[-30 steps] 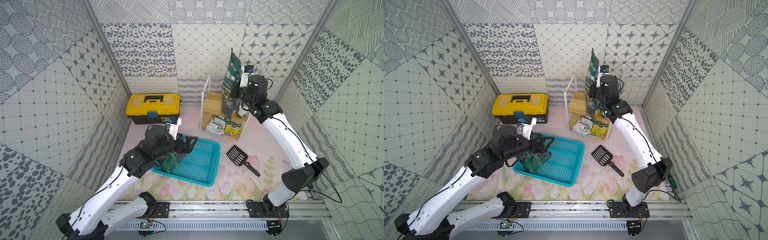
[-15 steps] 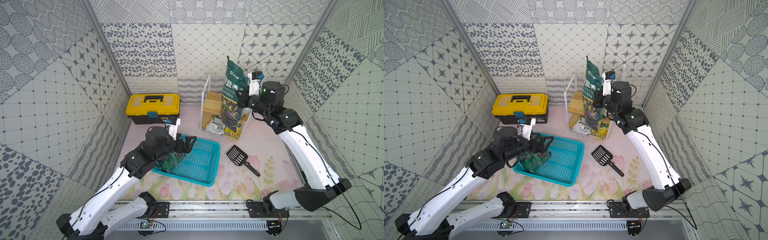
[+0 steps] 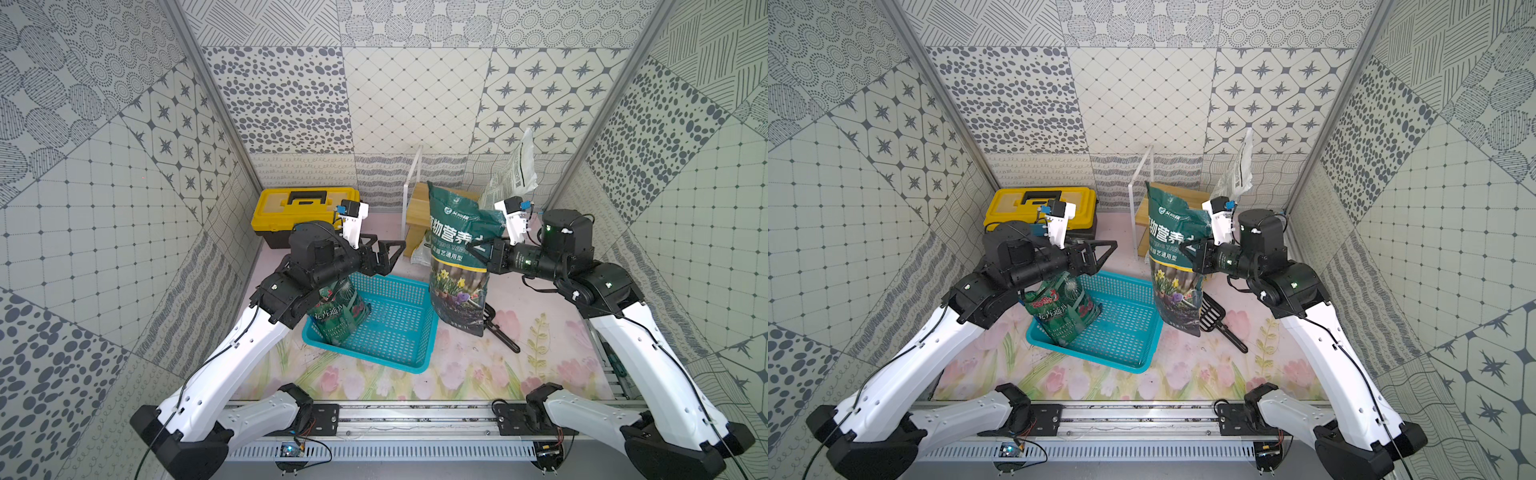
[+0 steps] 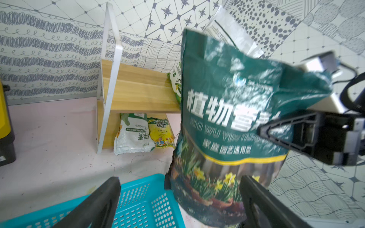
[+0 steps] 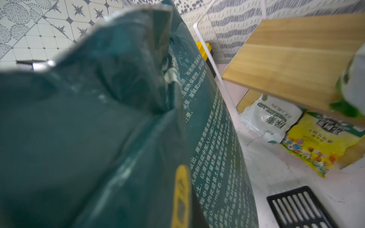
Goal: Take down the fertilizer bag from the shelf
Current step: Place the fertilizer bag in the storage box.
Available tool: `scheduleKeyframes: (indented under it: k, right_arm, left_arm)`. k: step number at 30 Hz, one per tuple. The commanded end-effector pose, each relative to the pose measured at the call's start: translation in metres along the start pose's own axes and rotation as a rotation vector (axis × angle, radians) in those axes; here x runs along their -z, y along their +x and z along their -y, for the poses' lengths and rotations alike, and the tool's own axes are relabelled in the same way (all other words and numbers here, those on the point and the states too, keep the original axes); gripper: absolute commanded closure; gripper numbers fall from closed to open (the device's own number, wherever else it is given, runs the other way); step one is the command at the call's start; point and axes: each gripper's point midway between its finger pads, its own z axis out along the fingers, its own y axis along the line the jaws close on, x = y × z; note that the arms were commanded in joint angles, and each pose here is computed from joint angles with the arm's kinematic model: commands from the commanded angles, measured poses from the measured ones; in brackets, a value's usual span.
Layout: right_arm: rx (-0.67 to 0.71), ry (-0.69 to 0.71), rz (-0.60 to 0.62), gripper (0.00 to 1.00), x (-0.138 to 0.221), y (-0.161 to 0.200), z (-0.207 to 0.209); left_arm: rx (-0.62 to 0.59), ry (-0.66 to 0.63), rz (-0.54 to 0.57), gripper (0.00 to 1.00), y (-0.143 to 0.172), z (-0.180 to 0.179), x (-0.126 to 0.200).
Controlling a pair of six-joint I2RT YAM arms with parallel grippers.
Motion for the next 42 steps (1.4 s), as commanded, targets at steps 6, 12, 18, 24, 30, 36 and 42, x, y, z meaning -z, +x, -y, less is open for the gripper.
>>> scheduleKeyframes:
  k: [6, 12, 18, 24, 30, 36, 42]
  right_arm:
    - [0.08, -0.468, 0.085, 1.0, 0.029, -0.028, -0.092]
    - [0.077, -0.485, 0.075, 1.0, 0.025, -0.023, -0.091]
    - [0.071, -0.489, 0.066, 1.0, 0.017, -0.021, -0.087]
    - [0.061, -0.501, 0.064, 1.0, 0.015, -0.019, -0.086]
    - [0.054, -0.463, 0.056, 1.0, 0.007, -0.014, -0.076]
    - [0.025, -0.346, 0.056, 1.0, -0.018, -0.019, -0.049]
    - [0.004, -0.32, 0.033, 1.0, -0.05, -0.017, -0.045]
  left_arm:
    - [0.064, 0.33, 0.014, 0.0, -0.021, 0.031, -0.03]
    - [0.155, 0.403, 0.025, 0.02, -0.023, 0.03, -0.043]
    - [0.159, 0.456, 0.099, 0.15, -0.046, 0.041, -0.037]
    - [0.171, 0.456, 0.099, 0.24, -0.05, 0.04, -0.044]
    - [0.236, 0.49, 0.079, 0.85, -0.049, 0.041, -0.05]
    - [0.258, 0.439, 0.033, 1.0, -0.034, 0.039, -0.04]
    - [0.144, 0.247, 0.017, 1.0, 0.01, 0.029, -0.017]
